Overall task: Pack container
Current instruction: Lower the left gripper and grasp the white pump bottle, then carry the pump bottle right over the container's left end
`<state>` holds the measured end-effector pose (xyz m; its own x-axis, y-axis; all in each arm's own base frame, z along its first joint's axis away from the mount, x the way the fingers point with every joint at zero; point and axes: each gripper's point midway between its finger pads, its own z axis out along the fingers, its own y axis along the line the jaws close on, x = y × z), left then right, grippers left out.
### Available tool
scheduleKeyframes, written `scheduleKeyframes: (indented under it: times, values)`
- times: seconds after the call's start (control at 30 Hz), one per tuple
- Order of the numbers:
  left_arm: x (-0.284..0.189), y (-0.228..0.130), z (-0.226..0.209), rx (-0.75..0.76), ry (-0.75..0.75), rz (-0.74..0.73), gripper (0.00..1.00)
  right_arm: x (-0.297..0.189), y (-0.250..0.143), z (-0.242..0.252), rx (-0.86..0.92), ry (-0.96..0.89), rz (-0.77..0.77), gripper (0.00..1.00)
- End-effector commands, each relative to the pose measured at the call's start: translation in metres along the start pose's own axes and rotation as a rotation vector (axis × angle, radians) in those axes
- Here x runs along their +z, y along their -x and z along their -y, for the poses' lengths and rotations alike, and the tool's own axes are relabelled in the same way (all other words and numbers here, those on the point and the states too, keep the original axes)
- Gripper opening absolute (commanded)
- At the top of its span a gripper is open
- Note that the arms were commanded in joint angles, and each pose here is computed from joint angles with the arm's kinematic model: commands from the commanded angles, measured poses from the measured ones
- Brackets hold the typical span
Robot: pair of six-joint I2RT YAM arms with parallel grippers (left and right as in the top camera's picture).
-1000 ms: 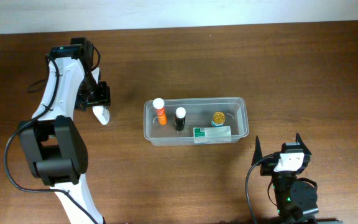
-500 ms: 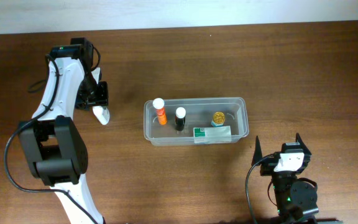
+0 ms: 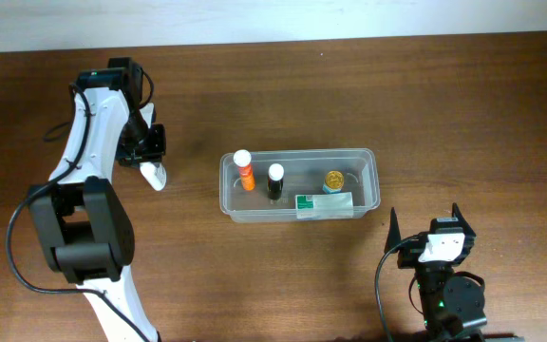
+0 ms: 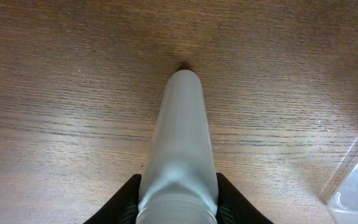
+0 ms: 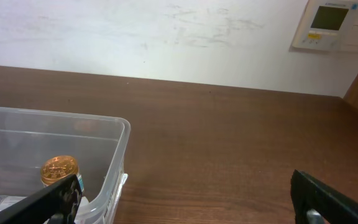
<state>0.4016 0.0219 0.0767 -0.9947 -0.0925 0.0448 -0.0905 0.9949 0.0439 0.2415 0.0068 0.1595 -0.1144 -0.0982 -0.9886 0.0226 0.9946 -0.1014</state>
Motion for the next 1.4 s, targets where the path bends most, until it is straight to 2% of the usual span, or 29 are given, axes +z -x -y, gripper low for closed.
scheduleKeyframes:
  times: [0.0,0.13,0.4,0.73,1.1,1.37]
  values:
    - [0.002,-0.002,0.003,0.006,-0.023,-0.007,0.34,0.000,-0.002,0.003,0.005,-0.015,-0.001,0.98]
    - [0.002,0.000,0.004,0.006,-0.028,0.000,0.34,0.000,-0.002,0.003,0.005,-0.015,-0.001,0.98]
    - [-0.007,0.002,0.004,0.005,-0.029,0.028,0.24,0.000,-0.002,0.003,0.005,-0.015,-0.001,0.98]
    - [-0.068,-0.003,0.011,0.005,-0.085,0.178,0.24,0.000,-0.002,0.003,0.005,-0.015,-0.001,0.98]
    - [-0.155,-0.056,0.047,0.007,-0.130,0.323,0.25,0.000,-0.002,0.003,0.005,-0.015,-0.001,0.98]
    - [-0.177,-0.094,0.089,0.092,-0.162,0.334,0.25,0.000,-0.002,0.003,0.005,-0.015,-0.001,0.98]
